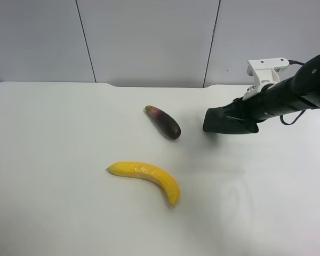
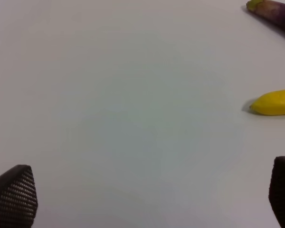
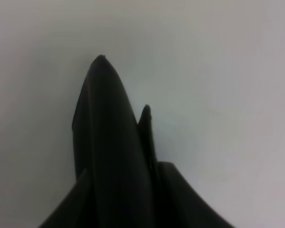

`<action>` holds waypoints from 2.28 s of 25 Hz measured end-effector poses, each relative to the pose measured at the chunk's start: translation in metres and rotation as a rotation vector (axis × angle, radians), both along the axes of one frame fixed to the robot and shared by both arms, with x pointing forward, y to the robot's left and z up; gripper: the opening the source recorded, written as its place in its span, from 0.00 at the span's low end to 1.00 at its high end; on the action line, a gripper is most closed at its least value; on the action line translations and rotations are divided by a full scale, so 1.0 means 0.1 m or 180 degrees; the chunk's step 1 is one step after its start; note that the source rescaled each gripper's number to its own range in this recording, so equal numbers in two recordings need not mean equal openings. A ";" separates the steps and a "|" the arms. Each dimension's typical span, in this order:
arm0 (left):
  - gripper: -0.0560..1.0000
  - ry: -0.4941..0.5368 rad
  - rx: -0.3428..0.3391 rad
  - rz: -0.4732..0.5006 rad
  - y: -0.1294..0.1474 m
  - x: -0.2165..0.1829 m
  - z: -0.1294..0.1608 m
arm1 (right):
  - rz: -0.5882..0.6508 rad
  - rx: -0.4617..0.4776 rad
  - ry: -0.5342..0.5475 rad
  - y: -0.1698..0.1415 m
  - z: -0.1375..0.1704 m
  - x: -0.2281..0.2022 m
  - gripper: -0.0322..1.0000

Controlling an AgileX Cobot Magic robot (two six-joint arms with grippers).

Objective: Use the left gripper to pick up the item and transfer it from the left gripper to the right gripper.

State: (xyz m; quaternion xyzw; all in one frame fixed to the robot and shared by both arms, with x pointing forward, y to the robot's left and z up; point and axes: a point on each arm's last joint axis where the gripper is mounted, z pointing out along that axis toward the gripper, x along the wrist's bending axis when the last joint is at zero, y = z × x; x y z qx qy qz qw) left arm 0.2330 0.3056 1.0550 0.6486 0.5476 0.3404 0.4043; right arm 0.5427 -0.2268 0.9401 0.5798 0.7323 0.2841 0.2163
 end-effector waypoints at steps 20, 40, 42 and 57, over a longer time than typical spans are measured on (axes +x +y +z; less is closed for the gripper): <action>1.00 0.0000 0.0000 0.0000 0.00 0.00 0.00 | 0.0266 0.0210 0.0750 0.16 -0.18 -0.19 0.98; 1.00 0.0000 0.0000 0.0000 0.00 0.00 0.00 | 0.0391 0.0281 0.0591 0.16 0.12 -0.28 1.00; 1.00 0.0000 0.0000 0.0000 0.00 0.00 0.00 | 0.0445 0.0304 0.0556 0.16 0.22 -0.33 1.00; 1.00 0.0000 0.0000 0.0000 0.00 0.00 0.00 | 0.0513 0.0096 0.0834 -0.11 1.12 -1.32 1.00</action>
